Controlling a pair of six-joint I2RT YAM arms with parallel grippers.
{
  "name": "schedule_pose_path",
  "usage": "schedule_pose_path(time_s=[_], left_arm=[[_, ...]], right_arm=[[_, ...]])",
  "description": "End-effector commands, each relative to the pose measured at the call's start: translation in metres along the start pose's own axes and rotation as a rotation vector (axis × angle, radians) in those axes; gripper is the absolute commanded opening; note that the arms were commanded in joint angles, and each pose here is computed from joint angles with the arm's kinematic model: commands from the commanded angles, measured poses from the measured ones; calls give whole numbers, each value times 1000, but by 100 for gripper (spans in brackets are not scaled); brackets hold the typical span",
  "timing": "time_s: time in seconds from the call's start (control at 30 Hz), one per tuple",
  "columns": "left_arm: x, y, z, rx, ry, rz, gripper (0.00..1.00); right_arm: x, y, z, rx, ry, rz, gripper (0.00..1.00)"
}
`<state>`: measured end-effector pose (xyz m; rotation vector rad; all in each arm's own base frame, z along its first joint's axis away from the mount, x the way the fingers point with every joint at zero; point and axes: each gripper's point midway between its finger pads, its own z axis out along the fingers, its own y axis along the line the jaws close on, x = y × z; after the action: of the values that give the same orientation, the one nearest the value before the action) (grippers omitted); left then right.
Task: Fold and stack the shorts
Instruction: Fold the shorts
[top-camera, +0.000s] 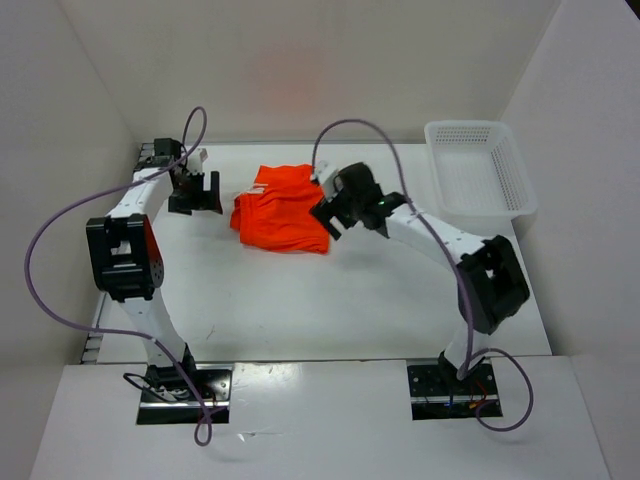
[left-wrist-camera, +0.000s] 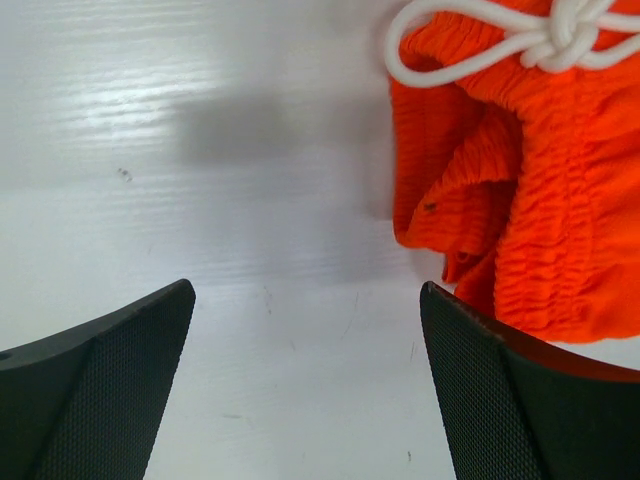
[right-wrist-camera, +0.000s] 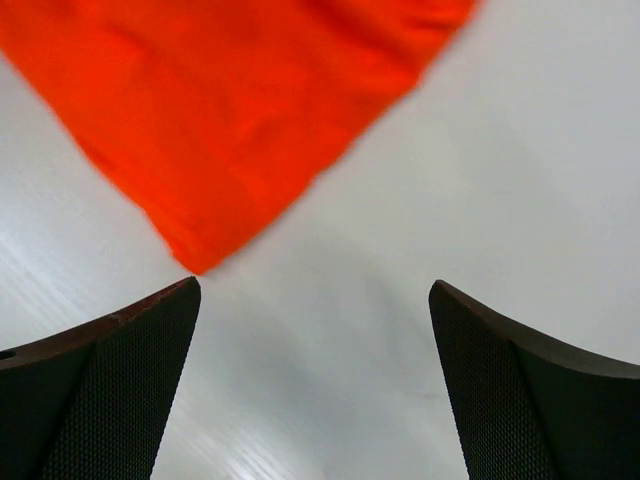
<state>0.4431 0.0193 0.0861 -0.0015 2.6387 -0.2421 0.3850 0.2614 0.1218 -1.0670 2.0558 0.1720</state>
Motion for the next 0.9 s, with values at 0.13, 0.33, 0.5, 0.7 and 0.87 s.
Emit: schedule_pose_path(time_s=[0.13, 0.33, 0.5, 0.7, 0.87], left_arm=[[1, 24, -43, -57, -107, -36, 100], [18, 35, -54, -109, -119, -54, 100], [14, 32, -64, -103, -153, -45, 100], [17, 27, -66, -82, -156, -43, 100], [24, 24, -66, -71, -156, -43, 100]], right_arm=[[15, -166, -115, 422, -56, 324, 100], [107, -209, -161, 500, 63, 570, 100], [133, -215, -191, 541, 70, 636, 100], [136, -200, -213, 613, 61, 698, 100], [146, -191, -225, 716, 101, 688, 100]])
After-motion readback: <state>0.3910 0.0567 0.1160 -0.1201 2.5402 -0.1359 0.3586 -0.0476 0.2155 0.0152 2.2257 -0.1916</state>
